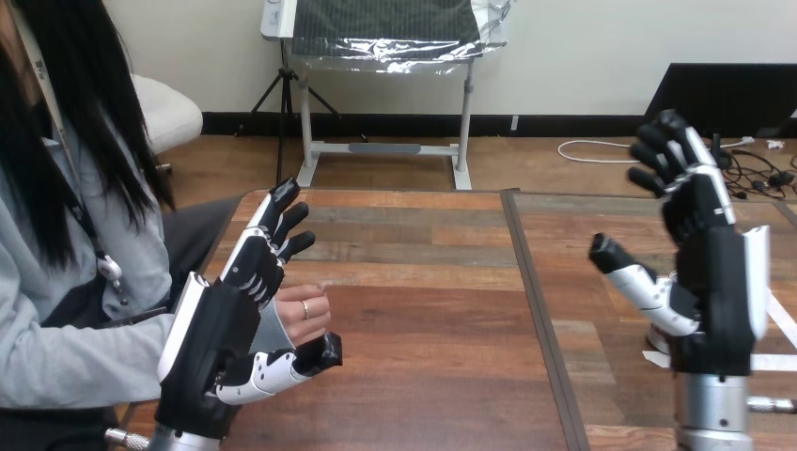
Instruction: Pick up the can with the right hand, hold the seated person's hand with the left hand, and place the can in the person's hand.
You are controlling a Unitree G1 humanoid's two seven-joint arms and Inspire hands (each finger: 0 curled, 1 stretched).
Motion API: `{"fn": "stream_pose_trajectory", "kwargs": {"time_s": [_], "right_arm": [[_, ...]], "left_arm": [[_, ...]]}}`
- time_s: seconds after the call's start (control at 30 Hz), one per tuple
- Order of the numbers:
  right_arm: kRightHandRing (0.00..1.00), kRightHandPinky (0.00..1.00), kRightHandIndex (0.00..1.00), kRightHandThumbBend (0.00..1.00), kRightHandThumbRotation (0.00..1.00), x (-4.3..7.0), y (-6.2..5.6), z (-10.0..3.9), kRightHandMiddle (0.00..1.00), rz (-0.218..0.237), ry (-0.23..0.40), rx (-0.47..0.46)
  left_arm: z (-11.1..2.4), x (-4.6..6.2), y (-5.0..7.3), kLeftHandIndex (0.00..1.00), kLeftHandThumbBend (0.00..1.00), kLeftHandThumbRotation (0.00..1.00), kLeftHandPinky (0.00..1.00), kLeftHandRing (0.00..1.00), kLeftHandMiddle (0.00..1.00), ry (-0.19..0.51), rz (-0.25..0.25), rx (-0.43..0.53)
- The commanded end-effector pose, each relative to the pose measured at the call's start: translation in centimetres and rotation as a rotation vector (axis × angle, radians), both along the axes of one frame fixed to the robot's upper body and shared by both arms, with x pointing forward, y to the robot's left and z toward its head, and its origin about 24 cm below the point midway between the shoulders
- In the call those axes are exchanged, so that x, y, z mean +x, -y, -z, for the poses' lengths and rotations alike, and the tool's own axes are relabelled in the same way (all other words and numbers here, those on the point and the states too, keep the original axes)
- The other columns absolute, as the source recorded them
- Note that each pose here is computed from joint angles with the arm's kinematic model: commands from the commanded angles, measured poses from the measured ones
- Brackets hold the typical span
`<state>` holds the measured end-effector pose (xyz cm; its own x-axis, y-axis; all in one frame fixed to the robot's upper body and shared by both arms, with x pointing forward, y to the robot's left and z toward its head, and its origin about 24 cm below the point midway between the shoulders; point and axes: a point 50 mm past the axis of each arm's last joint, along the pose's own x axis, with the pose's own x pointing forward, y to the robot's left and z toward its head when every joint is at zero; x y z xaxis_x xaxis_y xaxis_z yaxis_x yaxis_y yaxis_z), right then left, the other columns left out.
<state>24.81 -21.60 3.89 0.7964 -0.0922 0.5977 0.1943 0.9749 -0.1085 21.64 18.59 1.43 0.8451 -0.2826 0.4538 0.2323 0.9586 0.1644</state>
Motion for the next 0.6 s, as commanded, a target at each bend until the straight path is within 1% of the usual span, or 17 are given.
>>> {"fn": "stream_pose_trajectory", "kwargs": {"time_s": [0.0, 0.07, 0.3, 0.47, 0.57], "right_arm": [[0.85, 0.82, 0.90, 1.00, 0.54, 1.4, 0.2, -3.2, 0.86, 0.006, 0.157, -0.023], [0.85, 0.82, 0.90, 1.00, 0.53, 1.4, 0.3, -3.3, 0.86, 0.012, 0.159, -0.022], [0.85, 0.84, 0.89, 1.00, 0.53, 1.4, 0.9, -3.3, 0.85, 0.061, 0.166, -0.013], [0.87, 0.88, 0.90, 1.00, 0.55, 1.5, 1.2, -3.3, 0.86, 0.086, 0.157, -0.020], [0.87, 0.90, 0.90, 1.00, 0.55, 1.5, 1.4, -3.2, 0.87, 0.107, 0.153, -0.008]], "left_arm": [[-1.4, 1.0, 0.1, 0.96, 1.00, 0.54, 0.89, 0.96, 0.99, 0.073, 0.002, -0.019], [-1.4, 1.0, 0.1, 0.96, 1.00, 0.53, 0.89, 0.96, 0.98, 0.075, 0.002, -0.022], [-1.4, 1.1, 0.0, 0.96, 1.00, 0.54, 0.89, 0.96, 0.99, 0.074, 0.005, -0.015], [-1.4, 1.1, 0.0, 0.96, 1.00, 0.55, 0.89, 0.96, 0.99, 0.075, 0.007, -0.013], [-1.5, 1.2, 0.0, 0.96, 1.00, 0.55, 0.89, 0.96, 0.99, 0.075, 0.009, -0.013]]}}
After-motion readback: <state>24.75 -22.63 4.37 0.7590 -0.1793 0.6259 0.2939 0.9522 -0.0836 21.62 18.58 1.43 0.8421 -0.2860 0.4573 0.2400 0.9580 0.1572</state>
